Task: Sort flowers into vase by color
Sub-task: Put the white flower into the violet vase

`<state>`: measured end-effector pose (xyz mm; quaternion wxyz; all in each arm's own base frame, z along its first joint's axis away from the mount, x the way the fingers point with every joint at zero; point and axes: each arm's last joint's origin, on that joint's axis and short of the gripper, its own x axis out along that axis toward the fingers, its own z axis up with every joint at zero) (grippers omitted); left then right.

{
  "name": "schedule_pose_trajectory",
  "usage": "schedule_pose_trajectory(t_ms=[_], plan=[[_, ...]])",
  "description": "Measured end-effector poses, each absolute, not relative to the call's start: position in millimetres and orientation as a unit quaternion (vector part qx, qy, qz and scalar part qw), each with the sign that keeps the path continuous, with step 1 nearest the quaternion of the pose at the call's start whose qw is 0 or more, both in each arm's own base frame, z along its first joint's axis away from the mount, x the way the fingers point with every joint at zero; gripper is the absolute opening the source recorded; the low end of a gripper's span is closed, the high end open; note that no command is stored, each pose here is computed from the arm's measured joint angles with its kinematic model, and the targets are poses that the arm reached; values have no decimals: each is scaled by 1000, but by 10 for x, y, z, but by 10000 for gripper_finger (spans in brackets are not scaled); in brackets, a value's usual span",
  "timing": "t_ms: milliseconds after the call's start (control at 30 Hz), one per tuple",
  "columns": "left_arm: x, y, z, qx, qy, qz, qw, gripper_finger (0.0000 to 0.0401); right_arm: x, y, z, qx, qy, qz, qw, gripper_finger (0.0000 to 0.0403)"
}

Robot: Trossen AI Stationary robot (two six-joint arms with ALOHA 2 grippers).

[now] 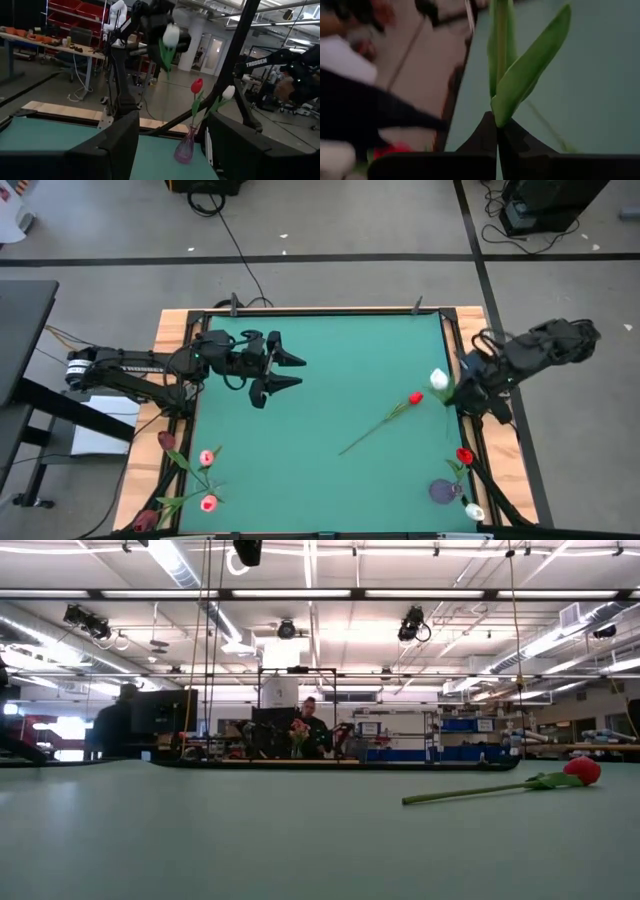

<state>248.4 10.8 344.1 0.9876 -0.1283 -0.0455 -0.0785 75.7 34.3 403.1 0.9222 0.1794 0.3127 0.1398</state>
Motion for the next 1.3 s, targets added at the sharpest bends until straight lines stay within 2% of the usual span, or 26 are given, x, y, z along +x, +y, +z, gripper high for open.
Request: schedule_pose_trajectory(t_ms=[133, 267, 333, 467, 633, 833, 1033, 1300], plan=[[2484, 108, 3442, -128, -46, -79, 988, 242, 622, 342, 3952, 166, 370, 174, 898, 4], [2485, 108, 3441, -130, -46, -79, 987, 242, 488, 339, 3965, 173, 375, 243, 878, 4], [2485, 108, 3441, -130, -46, -79, 987, 242, 409, 330, 4009, 194, 359, 290, 865, 4], [2486, 108, 3440, -130, -45, -78, 987, 242, 283, 291, 4201, 229, 258, 373, 861, 4], [2486, 108, 3440, -130, -45, -78, 987, 242, 275, 291, 4220, 195, 217, 396, 870, 3], [2486, 108, 3440, -130, -45, -78, 987, 242, 534, 503, 4000, 170, 195, 461, 849, 2], [2486, 108, 3440, -130, -45, -78, 987, 242, 615, 619, 3902, 135, 148, 499, 843, 2], [2486, 108, 3440, -130, -45, -78, 987, 242, 688, 729, 3729, 89, 148, 498, 850, 2]])
